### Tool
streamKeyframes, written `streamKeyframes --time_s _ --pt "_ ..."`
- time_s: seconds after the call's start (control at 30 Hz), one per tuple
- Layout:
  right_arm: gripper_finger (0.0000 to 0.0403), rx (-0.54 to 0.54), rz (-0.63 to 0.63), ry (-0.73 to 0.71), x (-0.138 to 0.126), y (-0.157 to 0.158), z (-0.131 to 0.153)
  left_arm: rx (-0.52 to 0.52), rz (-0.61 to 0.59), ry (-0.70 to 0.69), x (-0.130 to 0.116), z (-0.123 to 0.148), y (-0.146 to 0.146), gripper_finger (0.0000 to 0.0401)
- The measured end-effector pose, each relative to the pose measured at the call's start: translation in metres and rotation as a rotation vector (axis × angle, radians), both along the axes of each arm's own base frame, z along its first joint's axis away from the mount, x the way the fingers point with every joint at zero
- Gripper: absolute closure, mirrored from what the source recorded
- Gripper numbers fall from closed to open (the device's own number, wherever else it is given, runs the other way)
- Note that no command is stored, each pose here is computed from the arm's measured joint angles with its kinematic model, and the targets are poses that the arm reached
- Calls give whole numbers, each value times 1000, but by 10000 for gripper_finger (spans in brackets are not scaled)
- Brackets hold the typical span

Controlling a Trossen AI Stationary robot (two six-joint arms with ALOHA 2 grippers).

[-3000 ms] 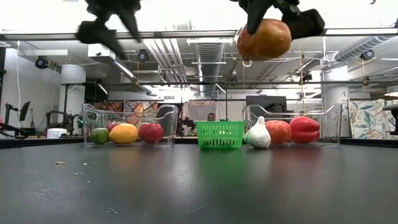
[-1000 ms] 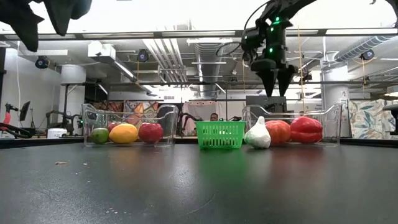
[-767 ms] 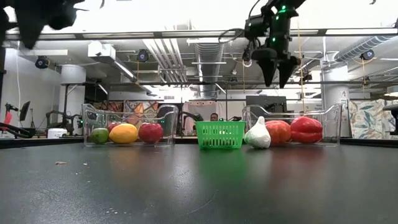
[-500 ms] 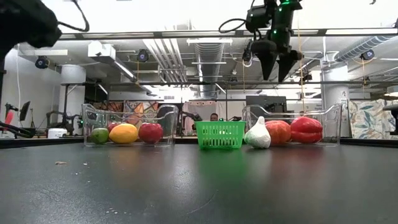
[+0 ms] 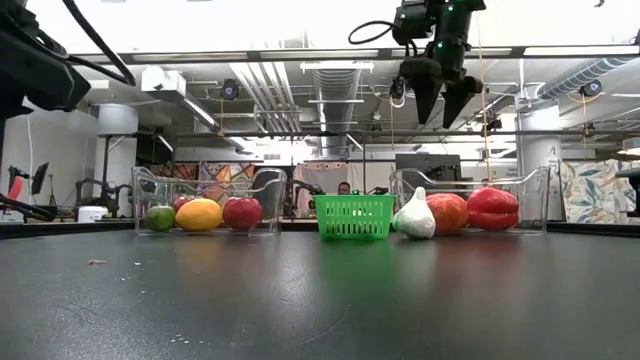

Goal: Sort produce into baskets
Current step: Put the small tomato into the left transparent bin

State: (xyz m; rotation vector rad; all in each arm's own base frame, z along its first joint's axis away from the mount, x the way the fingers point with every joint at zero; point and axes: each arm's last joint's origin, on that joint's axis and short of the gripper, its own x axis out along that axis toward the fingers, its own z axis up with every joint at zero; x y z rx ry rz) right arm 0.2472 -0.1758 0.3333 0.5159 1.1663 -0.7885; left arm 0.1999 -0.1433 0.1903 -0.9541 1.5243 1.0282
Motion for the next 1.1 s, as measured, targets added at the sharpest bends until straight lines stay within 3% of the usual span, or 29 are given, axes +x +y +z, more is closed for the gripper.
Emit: streamKeyframes --time_s 0.33,0.77,0.9,1.1 --pt "39 3 -10 -3 0 0 0 42 -15 36 -12 -15 -12 184" --pt "39 0 -9 -7 0 0 0 10 -3 -13 -16 -33 -14 187" --pt "39 -1 -9 -7 1 0 0 8 -6 -15 -16 -34 -14 213" --pt "39 1 -16 -9 1 0 0 7 -9 -16 -17 -35 -14 294"
